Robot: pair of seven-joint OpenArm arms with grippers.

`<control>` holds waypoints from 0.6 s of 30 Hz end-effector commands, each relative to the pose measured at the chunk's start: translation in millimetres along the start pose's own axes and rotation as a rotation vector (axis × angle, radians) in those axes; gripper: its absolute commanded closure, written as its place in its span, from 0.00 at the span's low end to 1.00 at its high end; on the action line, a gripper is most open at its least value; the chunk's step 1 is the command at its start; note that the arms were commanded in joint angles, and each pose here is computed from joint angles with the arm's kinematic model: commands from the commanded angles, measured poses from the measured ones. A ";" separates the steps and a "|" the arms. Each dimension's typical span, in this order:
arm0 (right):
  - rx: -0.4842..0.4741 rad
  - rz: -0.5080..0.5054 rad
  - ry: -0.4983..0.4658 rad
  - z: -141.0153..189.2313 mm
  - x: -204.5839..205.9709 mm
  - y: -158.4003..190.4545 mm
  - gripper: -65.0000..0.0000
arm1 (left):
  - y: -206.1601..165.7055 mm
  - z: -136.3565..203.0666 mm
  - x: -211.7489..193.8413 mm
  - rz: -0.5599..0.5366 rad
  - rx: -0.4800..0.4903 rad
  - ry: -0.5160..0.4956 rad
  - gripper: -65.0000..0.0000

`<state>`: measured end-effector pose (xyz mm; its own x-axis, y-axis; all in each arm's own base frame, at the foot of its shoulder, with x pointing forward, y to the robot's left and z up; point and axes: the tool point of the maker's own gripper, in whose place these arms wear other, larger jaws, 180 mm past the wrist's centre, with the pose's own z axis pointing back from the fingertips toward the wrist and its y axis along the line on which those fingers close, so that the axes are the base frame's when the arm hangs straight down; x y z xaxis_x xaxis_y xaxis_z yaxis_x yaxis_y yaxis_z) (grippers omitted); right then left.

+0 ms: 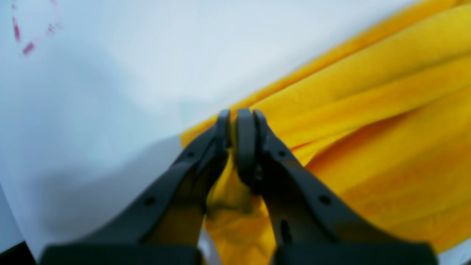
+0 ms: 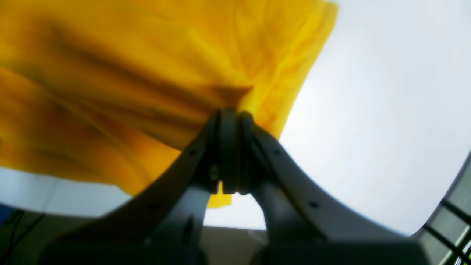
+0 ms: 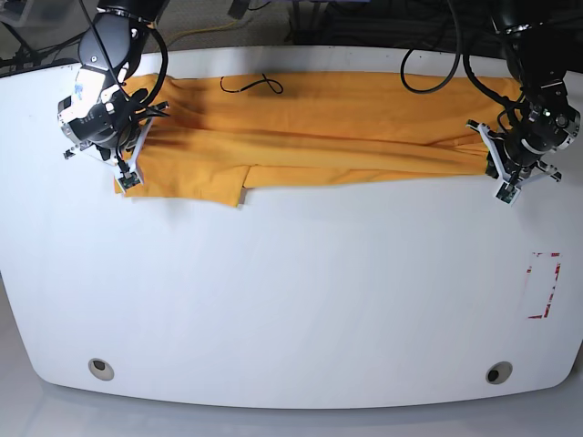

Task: Fold the T-shirt properly
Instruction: 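Lift the hem with both grippers and fold it over onto the collar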

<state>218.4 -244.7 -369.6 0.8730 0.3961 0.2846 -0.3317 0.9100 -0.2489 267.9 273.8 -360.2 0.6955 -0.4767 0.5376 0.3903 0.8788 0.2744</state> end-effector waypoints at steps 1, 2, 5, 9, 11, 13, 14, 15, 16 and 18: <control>-0.016 0.004 -0.010 3.9 0.1 -4.9 0.94 | 9.3 6.6 -4.2 -0.023 0.028 0.011 1.00; -0.009 0.005 -0.010 3.6 -0.9 -3.3 0.89 | 9.6 7.4 -7.4 -0.027 0.028 0.020 1.00; 0.002 0.005 -0.002 2.7 -5.3 0.1 0.70 | 10.4 9.4 -17.3 -0.051 0.022 0.050 0.91; 0.004 0.007 0.006 2.2 -8.4 1.3 0.44 | 3.9 9.7 -28.1 -0.085 -0.002 0.086 0.56; 0.005 0.005 0.007 1.8 -9.2 1.3 0.38 | 4.7 9.4 -36.3 -0.092 -0.008 0.111 0.36; -0.007 -0.013 0.017 3.5 -16.1 -3.2 0.37 | 4.0 6.3 -43.9 -0.078 -0.018 0.130 0.24; -0.019 -0.035 0.018 5.5 -19.9 -8.8 0.37 | 5.4 5.2 -46.5 -0.068 -0.019 0.135 0.24; -0.022 -0.056 0.013 7.2 -22.3 -12.7 0.37 | 6.4 5.3 -47.5 -0.063 -0.017 0.136 0.25; -0.021 -0.078 0.008 8.5 -25.2 -15.5 0.37 | 9.3 7.3 -45.8 -0.058 -0.009 0.129 0.27; -0.003 -0.166 -0.041 13.5 -29.7 -25.2 0.37 | 21.4 18.9 -31.2 -0.027 0.023 0.063 0.30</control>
<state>190.4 -270.2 -372.6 0.9150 0.2809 0.2896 -0.2244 0.9509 -0.2133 227.7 298.4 -385.5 0.7591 -0.5022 0.4143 0.4320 0.8646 0.2565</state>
